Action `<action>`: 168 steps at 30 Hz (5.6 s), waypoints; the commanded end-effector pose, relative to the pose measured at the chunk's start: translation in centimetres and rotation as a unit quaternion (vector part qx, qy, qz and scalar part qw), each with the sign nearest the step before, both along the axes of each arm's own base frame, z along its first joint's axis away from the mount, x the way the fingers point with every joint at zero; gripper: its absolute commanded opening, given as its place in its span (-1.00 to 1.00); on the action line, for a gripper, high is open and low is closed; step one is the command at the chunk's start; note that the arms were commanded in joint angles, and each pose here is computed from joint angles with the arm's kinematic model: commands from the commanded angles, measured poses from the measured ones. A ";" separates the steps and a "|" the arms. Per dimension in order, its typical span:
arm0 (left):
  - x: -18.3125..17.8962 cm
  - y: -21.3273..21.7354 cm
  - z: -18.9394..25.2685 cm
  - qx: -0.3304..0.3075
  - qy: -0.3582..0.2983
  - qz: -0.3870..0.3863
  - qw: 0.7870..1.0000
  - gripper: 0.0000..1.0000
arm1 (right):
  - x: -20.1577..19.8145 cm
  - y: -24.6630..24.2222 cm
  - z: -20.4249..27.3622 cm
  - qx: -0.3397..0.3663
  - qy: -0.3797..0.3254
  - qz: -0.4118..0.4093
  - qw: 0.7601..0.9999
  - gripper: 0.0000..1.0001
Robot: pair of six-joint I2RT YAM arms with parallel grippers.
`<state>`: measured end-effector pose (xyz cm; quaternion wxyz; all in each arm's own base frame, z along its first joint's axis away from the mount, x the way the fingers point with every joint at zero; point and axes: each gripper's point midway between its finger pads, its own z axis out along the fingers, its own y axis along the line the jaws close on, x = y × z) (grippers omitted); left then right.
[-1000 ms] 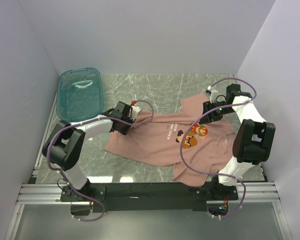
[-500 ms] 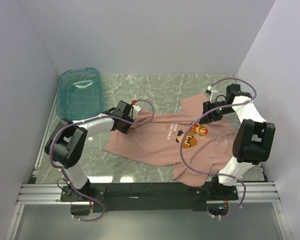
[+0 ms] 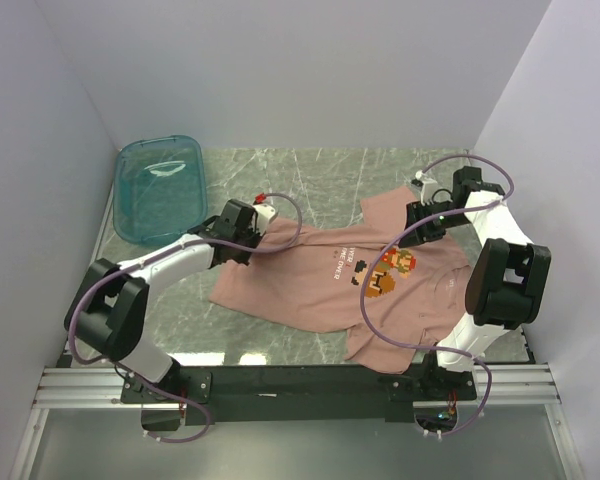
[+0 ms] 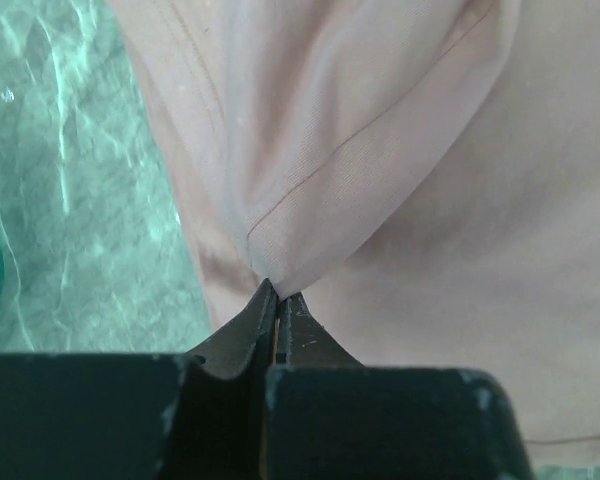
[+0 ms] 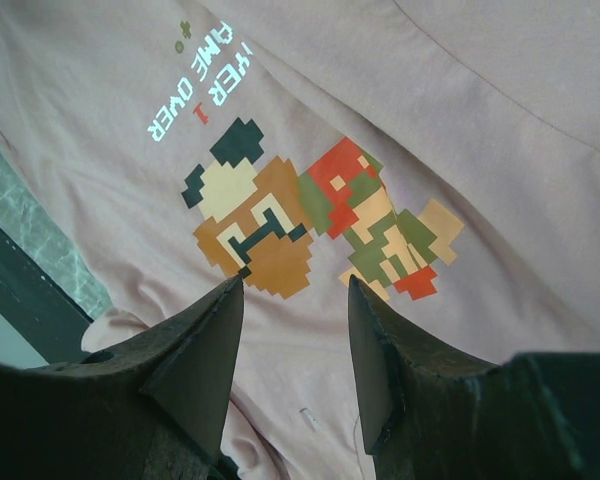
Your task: Fold and stack the t-shirts
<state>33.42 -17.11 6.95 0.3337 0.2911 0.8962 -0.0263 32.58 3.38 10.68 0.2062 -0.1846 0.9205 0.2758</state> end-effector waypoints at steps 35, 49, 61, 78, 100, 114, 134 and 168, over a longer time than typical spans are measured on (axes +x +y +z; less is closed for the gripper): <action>-3.6 2.4 3.3 -0.044 -0.047 0.051 0.997 -0.99 | 7.9 -1.3 1.7 0.040 0.006 -0.037 0.998 0.07; -3.9 2.7 4.6 -0.055 -0.065 0.053 0.995 -0.99 | 10.0 -3.2 0.5 0.033 0.016 -0.072 0.997 0.07; -4.1 2.8 4.8 -0.057 -0.069 0.052 0.995 -0.99 | 10.8 -4.0 -0.6 0.031 0.030 -0.113 0.993 0.07; -4.3 2.8 5.1 -0.058 -0.069 0.050 0.995 -0.99 | 16.2 -5.8 -2.2 0.020 0.037 -0.195 0.980 0.06; -3.8 2.4 4.0 -0.050 -0.035 0.070 0.996 -0.99 | 25.9 -4.6 -4.3 -0.148 -0.082 -0.167 0.971 0.01; -3.8 2.6 4.0 -0.046 -0.033 0.072 0.996 -0.99 | 25.9 -3.4 -5.7 -0.216 -0.091 -0.105 0.966 0.01; -3.9 2.4 3.9 -0.039 -0.026 0.072 0.996 -0.99 | 25.2 -0.3 -7.9 -0.261 -0.079 -0.034 0.962 -0.11; -3.5 1.8 4.4 -0.040 -0.027 0.063 0.997 -0.99 | 22.6 -1.2 -10.1 -0.247 -0.015 -0.041 0.968 -0.47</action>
